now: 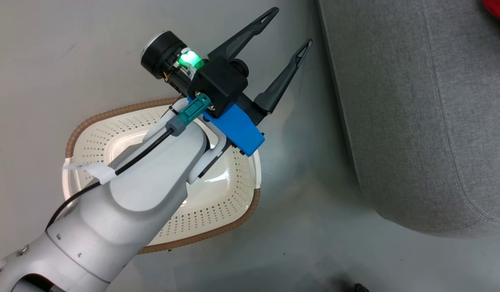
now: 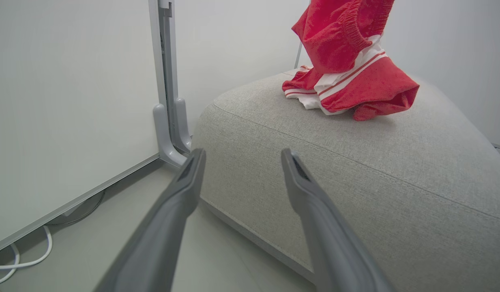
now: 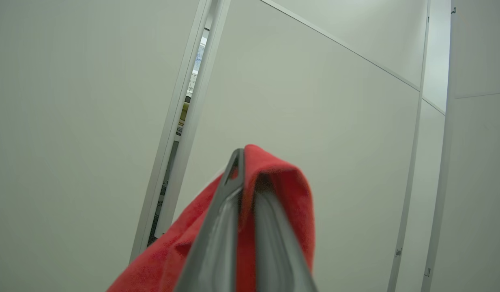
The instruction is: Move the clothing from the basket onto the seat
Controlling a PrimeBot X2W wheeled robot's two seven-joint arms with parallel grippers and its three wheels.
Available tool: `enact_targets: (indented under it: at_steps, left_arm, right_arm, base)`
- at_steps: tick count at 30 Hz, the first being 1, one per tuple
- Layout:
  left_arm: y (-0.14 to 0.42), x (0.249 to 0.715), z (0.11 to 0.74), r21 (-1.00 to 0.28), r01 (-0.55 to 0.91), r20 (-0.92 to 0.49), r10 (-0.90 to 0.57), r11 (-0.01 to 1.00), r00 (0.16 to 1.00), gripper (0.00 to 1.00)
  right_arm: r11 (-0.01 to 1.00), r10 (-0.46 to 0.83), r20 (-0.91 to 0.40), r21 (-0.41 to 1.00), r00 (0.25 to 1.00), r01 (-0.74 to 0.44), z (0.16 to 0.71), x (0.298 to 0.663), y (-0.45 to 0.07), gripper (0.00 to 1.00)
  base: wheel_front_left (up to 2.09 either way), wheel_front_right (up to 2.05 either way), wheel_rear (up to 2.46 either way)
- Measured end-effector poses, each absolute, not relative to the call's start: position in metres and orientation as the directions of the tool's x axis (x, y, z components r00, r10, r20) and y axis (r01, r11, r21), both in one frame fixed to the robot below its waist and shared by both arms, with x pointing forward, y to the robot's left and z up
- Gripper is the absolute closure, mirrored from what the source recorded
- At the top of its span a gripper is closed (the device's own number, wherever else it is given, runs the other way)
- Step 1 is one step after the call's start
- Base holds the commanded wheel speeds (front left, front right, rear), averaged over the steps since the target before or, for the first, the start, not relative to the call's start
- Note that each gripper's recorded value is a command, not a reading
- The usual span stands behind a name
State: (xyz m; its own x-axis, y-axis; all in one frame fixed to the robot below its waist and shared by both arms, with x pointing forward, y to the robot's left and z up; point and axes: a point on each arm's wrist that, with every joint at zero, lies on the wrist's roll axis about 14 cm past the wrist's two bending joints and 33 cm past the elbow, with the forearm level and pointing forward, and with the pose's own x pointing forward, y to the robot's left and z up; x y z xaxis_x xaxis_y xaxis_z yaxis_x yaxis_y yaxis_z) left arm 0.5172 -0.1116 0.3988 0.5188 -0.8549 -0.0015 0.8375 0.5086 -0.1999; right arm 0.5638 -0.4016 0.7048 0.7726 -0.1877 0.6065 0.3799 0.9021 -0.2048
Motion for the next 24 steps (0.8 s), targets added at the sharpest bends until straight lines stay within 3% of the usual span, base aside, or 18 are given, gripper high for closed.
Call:
enact_targets:
  at_steps: [5, 10, 16, 23, 24]
  left_arm:
    - [-0.111, 0.518, 0.386, -0.210, 0.836, -0.016, -0.857, 0.507, 0.516, 0.00]
    - [-0.116, 0.515, 0.385, -0.217, 0.843, -0.013, -0.865, 0.491, 0.501, 0.00]
    - [-0.114, 0.513, 0.384, -0.216, 0.844, -0.020, -0.867, 0.491, 0.499, 0.00]
    - [-0.110, 0.507, 0.384, -0.218, 0.838, -0.035, -0.862, 0.500, 0.505, 0.00]
    - [-0.110, 0.506, 0.385, -0.218, 0.838, -0.036, -0.862, 0.500, 0.505, 0.00]
  right_arm:
    - [0.886, -0.257, 0.489, -0.226, 0.834, 0.405, 0.657, 0.562, -0.425, 1.00]
    - [0.886, -0.331, 0.268, -0.242, 0.905, 0.395, 0.572, 0.551, -0.440, 1.00]
    - [0.898, -0.341, 0.075, -0.271, 0.937, 0.348, 0.502, 0.536, -0.434, 1.00]
    - [0.914, -0.351, -0.038, -0.230, 0.936, 0.334, 0.458, 0.511, -0.422, 1.00]
    - [0.915, -0.355, -0.043, -0.222, 0.934, 0.338, 0.456, 0.508, -0.421, 0.93]
  base:
    - [0.00, 0.00, 0.00]
    - [0.00, 0.00, 0.00]
    - [0.00, 0.00, 0.00]
    - [0.00, 0.00, 0.00]
    - [0.00, 0.00, 0.00]
